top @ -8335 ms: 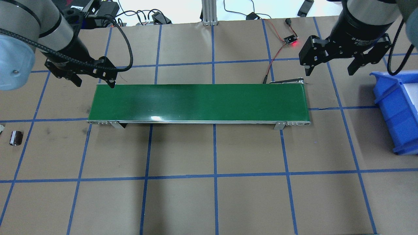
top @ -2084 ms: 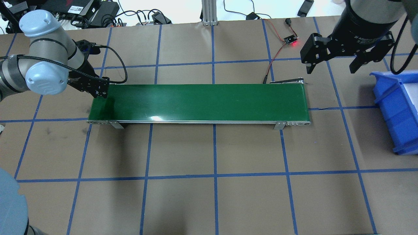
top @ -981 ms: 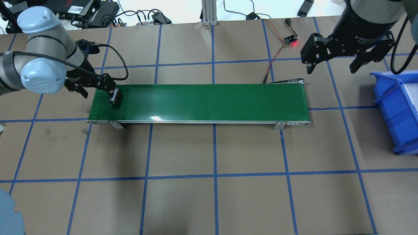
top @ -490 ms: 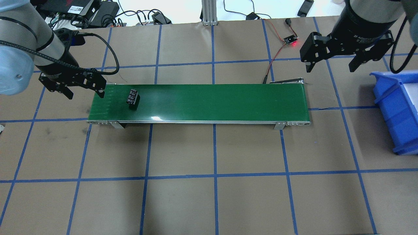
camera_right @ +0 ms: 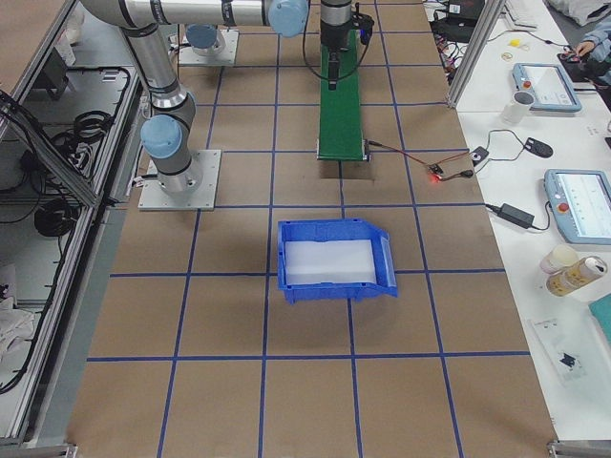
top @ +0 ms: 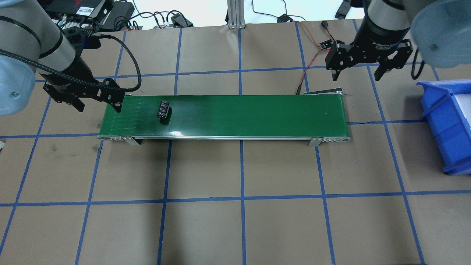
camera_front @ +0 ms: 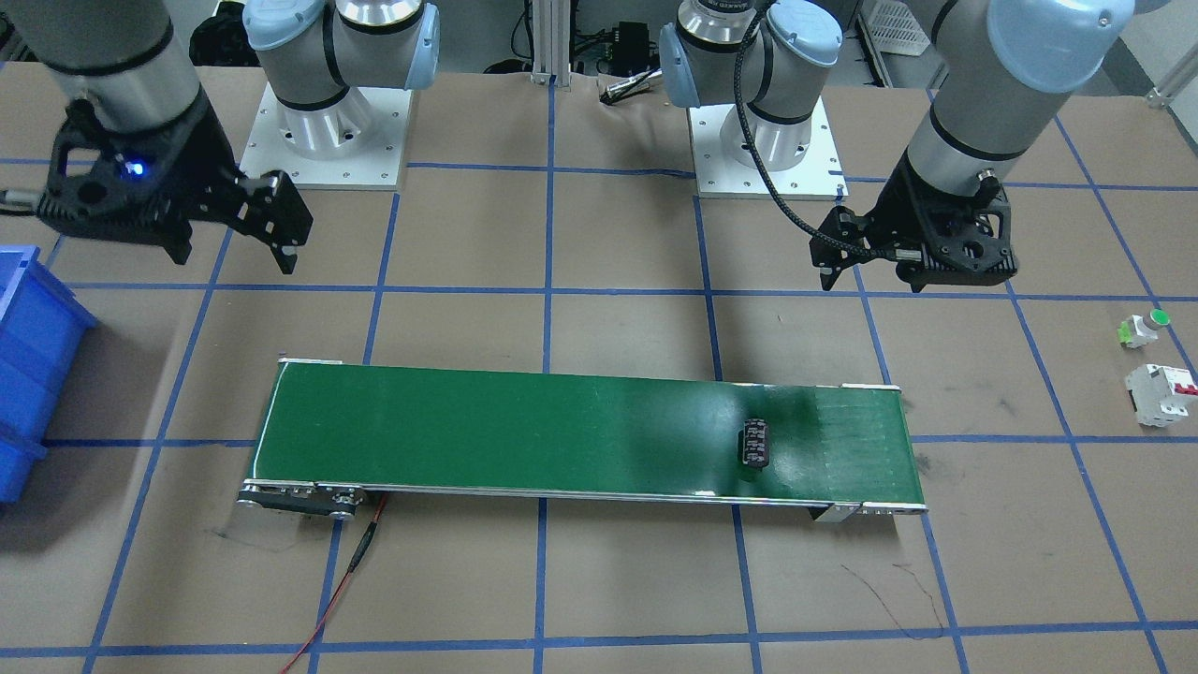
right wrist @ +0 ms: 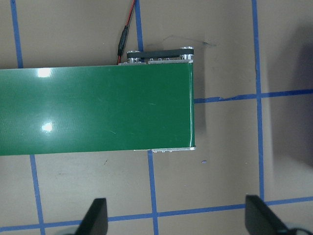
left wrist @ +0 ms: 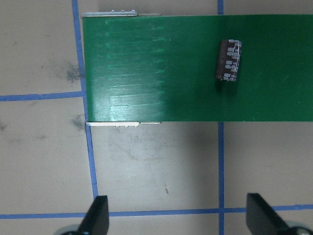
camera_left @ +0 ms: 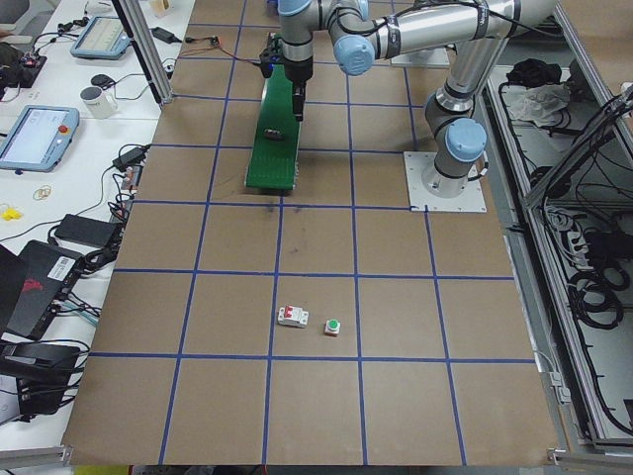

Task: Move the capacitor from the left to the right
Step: 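Raise the left gripper while the right gripper moves to the belt's far end, then hold the right gripper open at the belt end as the capacitor travels toward it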

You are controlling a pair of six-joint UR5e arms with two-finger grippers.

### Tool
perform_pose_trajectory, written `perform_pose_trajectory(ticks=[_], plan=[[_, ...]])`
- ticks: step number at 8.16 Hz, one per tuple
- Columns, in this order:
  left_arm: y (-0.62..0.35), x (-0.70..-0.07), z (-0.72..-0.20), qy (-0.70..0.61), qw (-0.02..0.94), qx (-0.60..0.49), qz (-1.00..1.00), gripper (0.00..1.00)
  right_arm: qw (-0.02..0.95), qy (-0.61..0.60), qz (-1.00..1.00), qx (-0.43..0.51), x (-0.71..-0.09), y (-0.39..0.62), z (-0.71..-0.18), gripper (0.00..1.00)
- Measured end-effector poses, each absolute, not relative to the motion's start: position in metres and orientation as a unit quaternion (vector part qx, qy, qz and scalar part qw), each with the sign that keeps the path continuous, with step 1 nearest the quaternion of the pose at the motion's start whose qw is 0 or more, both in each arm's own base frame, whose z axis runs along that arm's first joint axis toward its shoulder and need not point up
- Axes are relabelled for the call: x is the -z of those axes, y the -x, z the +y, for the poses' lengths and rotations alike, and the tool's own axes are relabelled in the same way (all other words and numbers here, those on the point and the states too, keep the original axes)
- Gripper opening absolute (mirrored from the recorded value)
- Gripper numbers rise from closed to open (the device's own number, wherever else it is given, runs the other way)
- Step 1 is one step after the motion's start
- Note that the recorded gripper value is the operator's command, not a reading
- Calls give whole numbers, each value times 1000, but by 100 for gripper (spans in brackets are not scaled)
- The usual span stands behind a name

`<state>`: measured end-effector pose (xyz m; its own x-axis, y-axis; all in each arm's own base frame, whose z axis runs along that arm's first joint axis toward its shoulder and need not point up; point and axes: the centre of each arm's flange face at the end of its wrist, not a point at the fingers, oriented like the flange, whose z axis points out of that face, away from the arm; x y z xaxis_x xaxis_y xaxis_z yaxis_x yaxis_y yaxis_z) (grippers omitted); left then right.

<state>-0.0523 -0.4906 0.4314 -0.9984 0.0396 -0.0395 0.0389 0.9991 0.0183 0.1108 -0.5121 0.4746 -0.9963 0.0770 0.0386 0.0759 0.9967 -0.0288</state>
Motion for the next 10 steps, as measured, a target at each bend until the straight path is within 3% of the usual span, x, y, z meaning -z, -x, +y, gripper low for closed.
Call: perform_pose_trajectory(ticks=[5,10], plan=[[59,-420,-495,-31,19,-19,999,100,17,40,-999,-1,-292,-109,-584,100],[58,-406,-501,-28,16,-34,999,100,-34,47,-998,5,-274,-117,-590,100]])
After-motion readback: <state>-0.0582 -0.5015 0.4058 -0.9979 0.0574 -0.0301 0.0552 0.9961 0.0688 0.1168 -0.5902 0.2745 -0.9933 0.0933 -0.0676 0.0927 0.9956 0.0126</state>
